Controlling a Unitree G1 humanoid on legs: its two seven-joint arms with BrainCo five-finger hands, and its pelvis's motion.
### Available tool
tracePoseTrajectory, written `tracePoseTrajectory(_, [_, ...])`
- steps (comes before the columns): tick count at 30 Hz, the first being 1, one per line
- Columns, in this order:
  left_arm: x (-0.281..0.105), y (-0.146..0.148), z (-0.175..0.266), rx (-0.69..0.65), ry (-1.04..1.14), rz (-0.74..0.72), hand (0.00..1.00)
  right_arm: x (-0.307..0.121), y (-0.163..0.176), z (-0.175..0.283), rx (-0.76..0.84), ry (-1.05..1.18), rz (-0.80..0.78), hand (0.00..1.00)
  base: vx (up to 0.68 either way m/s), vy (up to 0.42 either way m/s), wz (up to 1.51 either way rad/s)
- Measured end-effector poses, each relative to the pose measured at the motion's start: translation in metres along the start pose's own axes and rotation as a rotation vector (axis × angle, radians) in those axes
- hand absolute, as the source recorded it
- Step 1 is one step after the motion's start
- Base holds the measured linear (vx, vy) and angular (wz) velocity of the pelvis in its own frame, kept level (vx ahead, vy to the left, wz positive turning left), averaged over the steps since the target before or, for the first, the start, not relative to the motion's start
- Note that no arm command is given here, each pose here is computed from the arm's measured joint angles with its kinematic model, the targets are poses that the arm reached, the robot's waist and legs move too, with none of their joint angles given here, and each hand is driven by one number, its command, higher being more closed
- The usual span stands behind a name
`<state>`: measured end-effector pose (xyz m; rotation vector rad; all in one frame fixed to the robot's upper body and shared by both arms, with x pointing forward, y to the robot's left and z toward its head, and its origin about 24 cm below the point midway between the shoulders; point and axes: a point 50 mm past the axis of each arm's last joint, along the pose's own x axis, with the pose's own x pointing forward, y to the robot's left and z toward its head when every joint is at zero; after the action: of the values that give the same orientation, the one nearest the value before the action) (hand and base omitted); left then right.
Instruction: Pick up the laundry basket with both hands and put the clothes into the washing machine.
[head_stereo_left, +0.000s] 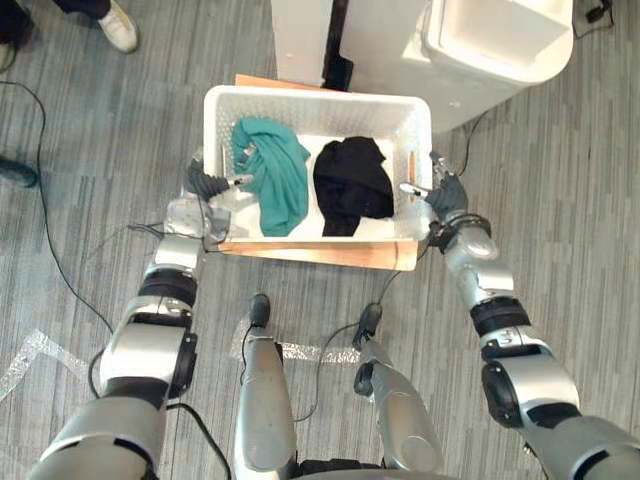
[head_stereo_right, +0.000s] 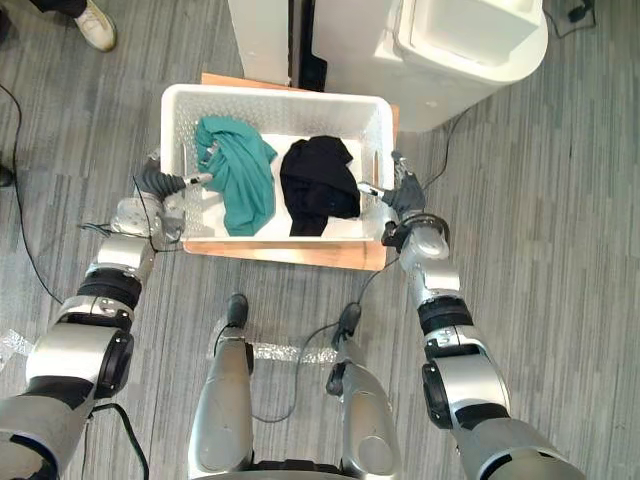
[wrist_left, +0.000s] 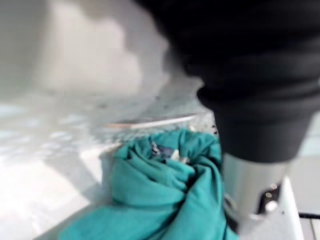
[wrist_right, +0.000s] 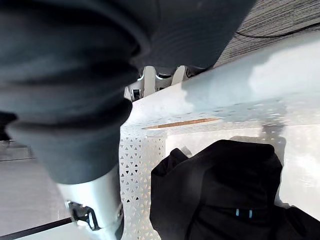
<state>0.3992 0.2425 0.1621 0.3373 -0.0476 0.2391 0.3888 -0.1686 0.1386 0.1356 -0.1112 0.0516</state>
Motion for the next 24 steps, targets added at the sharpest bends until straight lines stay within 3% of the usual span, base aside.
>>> tracePoseTrajectory(4, [0.008, 0.010, 0.029, 0.024, -0.072, 0.030, 0.00, 0.006, 0.006, 0.012, 0.017, -0.045, 0.002, 0.00, 0.01, -0.007, -0.08])
tracePoseTrajectory(15, [0.015, 0.021, 0.059, 0.002, -0.132, 0.078, 0.00, 0.017, 0.006, 0.036, 0.039, -0.109, -0.013, 0.00, 0.00, 0.003, -0.03])
tracePoseTrajectory(16, [0.015, 0.020, 0.061, -0.002, -0.136, 0.075, 1.00, 0.018, 0.006, 0.036, 0.044, -0.109, -0.016, 0.00, 0.00, 0.000, 0.00])
tracePoseTrajectory(18, [0.016, 0.018, 0.065, -0.016, -0.145, 0.074, 1.00, 0.018, 0.005, 0.038, 0.058, -0.114, -0.019, 0.00, 0.01, 0.010, 0.04])
tracePoseTrajectory(19, [0.016, 0.015, 0.067, -0.022, -0.150, 0.066, 1.00, 0.019, 0.004, 0.039, 0.064, -0.117, -0.023, 1.00, 0.00, 0.000, 0.00])
tracePoseTrajectory(24, [0.016, 0.016, 0.074, -0.063, -0.158, 0.092, 1.00, 0.022, 0.007, 0.043, 0.075, -0.116, -0.020, 1.00, 0.01, 0.003, 0.00])
